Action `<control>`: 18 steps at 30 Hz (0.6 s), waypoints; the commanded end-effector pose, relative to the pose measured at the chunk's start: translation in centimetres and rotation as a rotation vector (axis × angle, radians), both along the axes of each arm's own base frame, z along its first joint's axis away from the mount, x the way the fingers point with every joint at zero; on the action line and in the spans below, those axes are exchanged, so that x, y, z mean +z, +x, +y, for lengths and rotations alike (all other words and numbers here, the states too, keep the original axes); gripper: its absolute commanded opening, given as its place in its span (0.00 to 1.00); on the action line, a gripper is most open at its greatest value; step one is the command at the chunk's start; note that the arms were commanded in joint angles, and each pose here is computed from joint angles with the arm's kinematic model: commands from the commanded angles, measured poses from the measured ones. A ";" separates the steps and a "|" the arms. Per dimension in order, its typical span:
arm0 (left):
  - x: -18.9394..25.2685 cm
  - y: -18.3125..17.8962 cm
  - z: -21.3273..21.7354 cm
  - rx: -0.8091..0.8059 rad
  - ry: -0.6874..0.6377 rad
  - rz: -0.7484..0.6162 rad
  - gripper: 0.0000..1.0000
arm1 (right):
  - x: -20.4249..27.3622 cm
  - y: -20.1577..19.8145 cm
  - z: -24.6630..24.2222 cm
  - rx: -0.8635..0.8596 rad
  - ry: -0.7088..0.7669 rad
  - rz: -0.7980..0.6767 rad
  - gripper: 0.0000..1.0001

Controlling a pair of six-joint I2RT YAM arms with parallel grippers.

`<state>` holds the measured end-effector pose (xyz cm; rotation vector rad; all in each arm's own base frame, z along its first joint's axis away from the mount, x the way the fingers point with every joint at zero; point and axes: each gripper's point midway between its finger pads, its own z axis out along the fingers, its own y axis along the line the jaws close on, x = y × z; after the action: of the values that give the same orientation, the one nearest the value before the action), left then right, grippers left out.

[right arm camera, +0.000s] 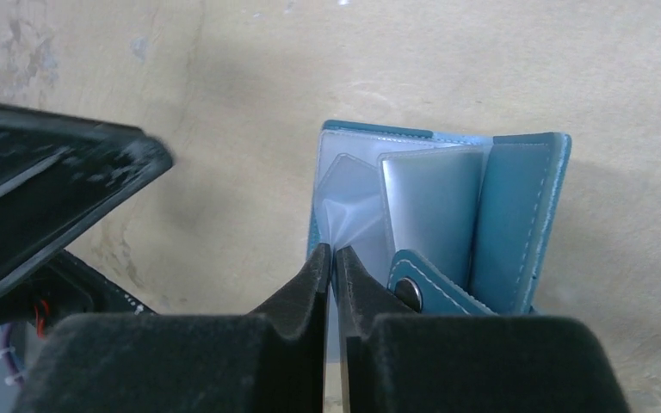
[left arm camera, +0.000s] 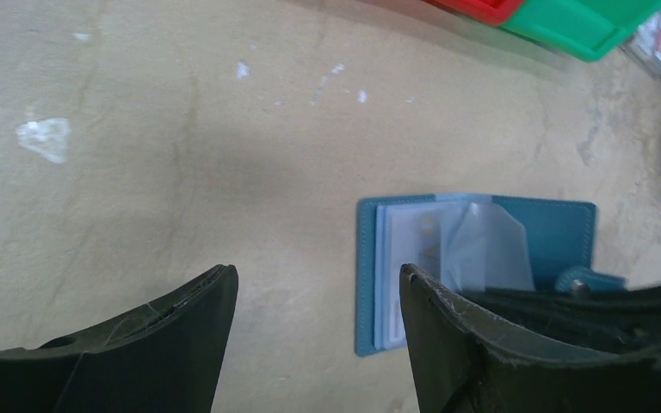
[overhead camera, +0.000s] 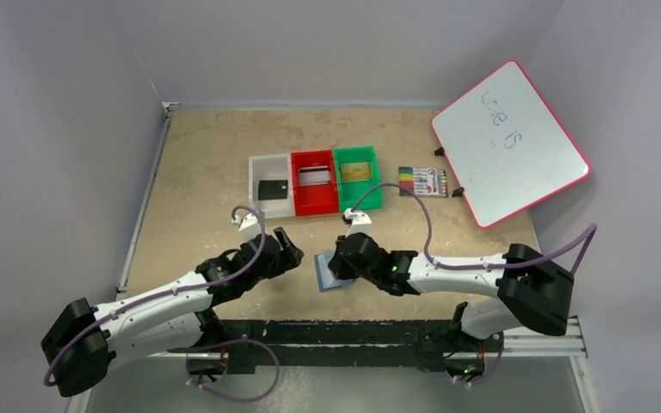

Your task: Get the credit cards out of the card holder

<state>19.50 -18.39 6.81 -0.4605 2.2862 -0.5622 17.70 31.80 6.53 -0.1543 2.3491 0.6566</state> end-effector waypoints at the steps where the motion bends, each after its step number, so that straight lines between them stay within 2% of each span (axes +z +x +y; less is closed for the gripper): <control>1: 4.7 0.8 -5.1 -0.153 -0.200 -0.090 0.68 | 1.5 1.1 0.5 -0.036 0.199 0.026 0.07; 5: 4.6 0.3 -8.6 -0.242 -0.348 -0.073 0.67 | 1.2 1.3 -0.5 -0.060 0.243 0.031 0.07; 8: 5.0 0.3 -10.7 -0.289 -0.413 -0.092 0.66 | 0.8 1.4 -1.1 -0.082 0.255 0.030 0.08; 13: 5.1 0.5 -13.2 -0.316 -0.389 -0.103 0.66 | 0.9 1.3 -2.0 -0.113 0.303 0.027 0.08; 18: 3.4 0.3 -13.9 -0.277 -0.369 -0.073 0.66 | 0.6 1.3 -2.9 -0.136 0.305 0.026 0.09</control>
<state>18.63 -30.22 7.46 -0.2422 2.3027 -1.0360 18.12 28.65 5.46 0.0828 2.3041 0.8773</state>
